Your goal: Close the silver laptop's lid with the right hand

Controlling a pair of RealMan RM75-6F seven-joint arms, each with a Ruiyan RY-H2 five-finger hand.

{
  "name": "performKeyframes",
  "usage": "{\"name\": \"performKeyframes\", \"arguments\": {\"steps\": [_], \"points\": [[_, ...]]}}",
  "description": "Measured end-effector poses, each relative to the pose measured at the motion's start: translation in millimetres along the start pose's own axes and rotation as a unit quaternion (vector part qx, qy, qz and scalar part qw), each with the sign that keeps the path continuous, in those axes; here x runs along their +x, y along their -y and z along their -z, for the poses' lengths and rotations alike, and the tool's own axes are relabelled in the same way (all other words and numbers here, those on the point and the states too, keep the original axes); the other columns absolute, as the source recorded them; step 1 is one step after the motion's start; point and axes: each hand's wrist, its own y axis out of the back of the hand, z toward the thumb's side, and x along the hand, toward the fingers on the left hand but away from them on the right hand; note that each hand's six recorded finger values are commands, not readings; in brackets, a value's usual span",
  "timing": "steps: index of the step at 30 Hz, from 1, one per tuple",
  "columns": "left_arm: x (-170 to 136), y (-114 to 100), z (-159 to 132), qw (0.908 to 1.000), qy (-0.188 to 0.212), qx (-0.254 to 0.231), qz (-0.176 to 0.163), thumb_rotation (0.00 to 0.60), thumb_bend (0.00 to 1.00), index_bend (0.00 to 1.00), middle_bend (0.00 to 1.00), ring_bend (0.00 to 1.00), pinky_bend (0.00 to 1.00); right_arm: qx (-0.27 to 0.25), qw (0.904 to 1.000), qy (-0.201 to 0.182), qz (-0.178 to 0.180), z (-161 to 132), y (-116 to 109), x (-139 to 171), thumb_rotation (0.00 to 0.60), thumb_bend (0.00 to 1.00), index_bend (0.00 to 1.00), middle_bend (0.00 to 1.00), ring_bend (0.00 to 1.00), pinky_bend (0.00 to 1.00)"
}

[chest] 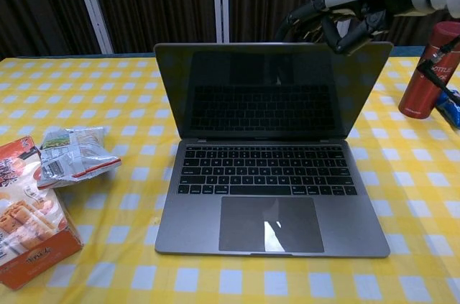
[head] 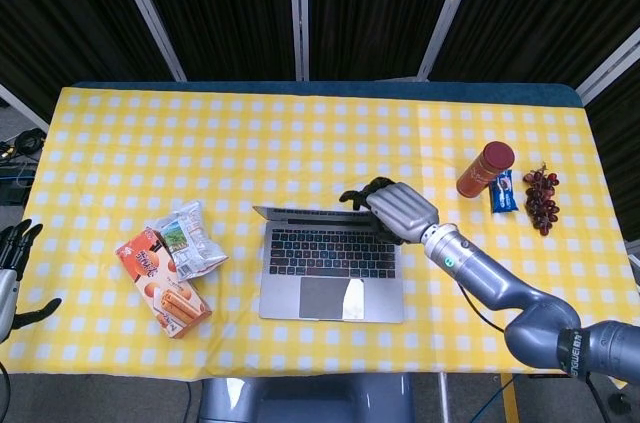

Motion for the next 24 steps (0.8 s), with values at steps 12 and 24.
{"name": "performKeyframes", "arguments": {"steps": [12, 24], "points": [[-1, 1, -1, 1.0, 0.001, 0.003, 0.002, 0.6, 0.0, 0.0, 0.0, 0.0, 0.0, 0.049, 0.9957, -0.049, -0.061, -21, 47, 24, 0.6, 1.0, 0.22, 0.32, 0.23, 0.16], [0, 2, 0, 1.0, 0.0, 0.004, 0.004, 0.6, 0.0, 0.0, 0.0, 0.0, 0.0, 0.118, 0.9867, -0.085, -0.072, -24, 82, 21, 0.6, 1.0, 0.21, 0.29, 0.23, 0.16]]}}
